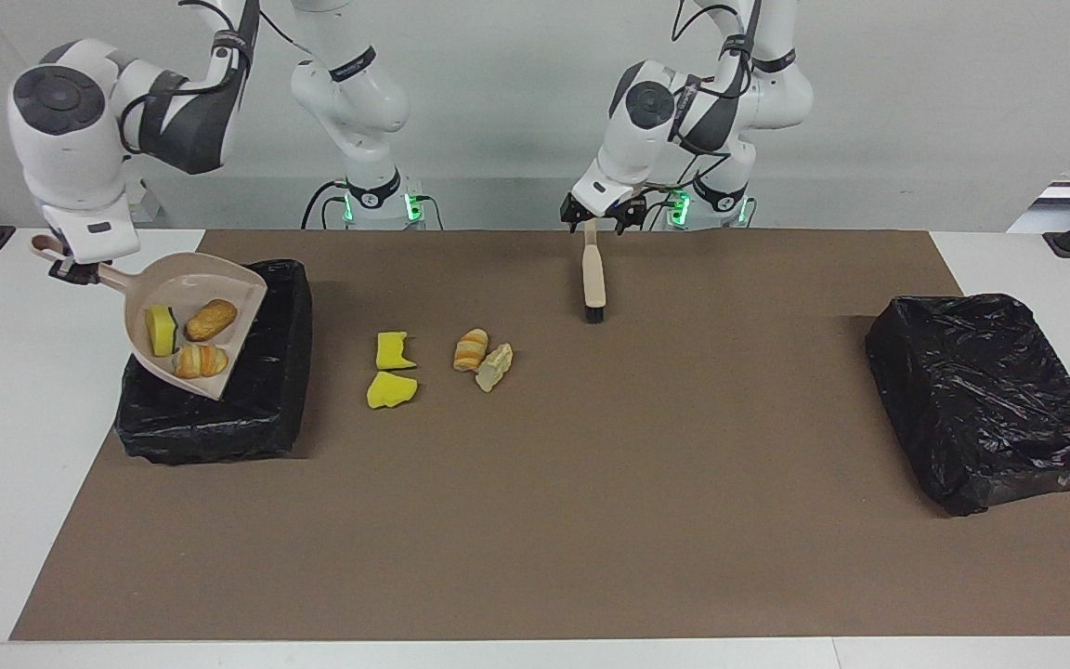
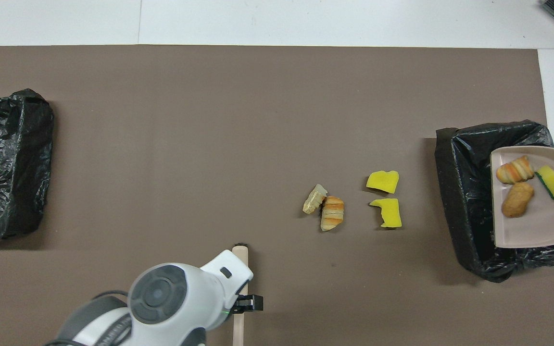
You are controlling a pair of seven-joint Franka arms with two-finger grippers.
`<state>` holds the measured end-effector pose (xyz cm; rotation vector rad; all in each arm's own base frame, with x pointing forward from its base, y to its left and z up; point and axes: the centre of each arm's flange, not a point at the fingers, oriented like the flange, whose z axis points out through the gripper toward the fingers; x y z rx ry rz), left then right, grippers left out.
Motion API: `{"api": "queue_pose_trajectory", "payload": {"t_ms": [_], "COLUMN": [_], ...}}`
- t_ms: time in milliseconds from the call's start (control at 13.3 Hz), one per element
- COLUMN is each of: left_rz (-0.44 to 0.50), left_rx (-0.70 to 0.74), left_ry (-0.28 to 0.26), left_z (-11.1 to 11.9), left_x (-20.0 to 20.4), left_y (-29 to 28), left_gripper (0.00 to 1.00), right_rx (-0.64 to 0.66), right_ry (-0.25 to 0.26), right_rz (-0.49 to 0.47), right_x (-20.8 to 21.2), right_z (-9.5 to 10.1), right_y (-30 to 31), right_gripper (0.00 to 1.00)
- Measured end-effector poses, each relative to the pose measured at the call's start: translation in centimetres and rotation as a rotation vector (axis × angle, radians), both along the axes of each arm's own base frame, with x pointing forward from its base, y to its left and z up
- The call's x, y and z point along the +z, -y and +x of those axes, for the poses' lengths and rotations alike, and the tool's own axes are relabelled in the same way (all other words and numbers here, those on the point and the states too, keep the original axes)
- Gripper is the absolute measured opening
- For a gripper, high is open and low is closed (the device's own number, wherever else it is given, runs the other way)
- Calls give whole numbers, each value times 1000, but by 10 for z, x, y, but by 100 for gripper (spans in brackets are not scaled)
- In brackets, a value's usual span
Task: Sweep and dump trash in bin
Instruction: 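Release the brush on the table and withdraw the left gripper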
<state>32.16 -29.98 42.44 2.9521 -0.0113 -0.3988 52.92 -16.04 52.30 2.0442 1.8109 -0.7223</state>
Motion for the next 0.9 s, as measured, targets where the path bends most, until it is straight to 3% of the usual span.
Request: {"api": "queue_pose_trajectory", "payload": {"t_ms": [151,301,452,602,903], "left_rz": [19,88,90,86,197], "left_rx": [-30,-73,-98,-134,-154], "left_ry": [61,141,182,213,289], "left_z": [39,61,83,113,178], "left_x": [36,55,71,85,116], "left_y": [-42,-70,-98,-131,-176], "left_gripper": [100,100,100,100,100], "right_rx": [6,8,19,9,5], "right_ry": [-48,-73,-89,-94,-89], "right_rz": [-48,-63,-64,-67,-10], "right_x": [-3,4,23,45,68], "right_z": [-5,-9,-12,-14,-15], "right_y": [-4,3,11,13,-3], "right_gripper": [32,32,32,32,32]}}
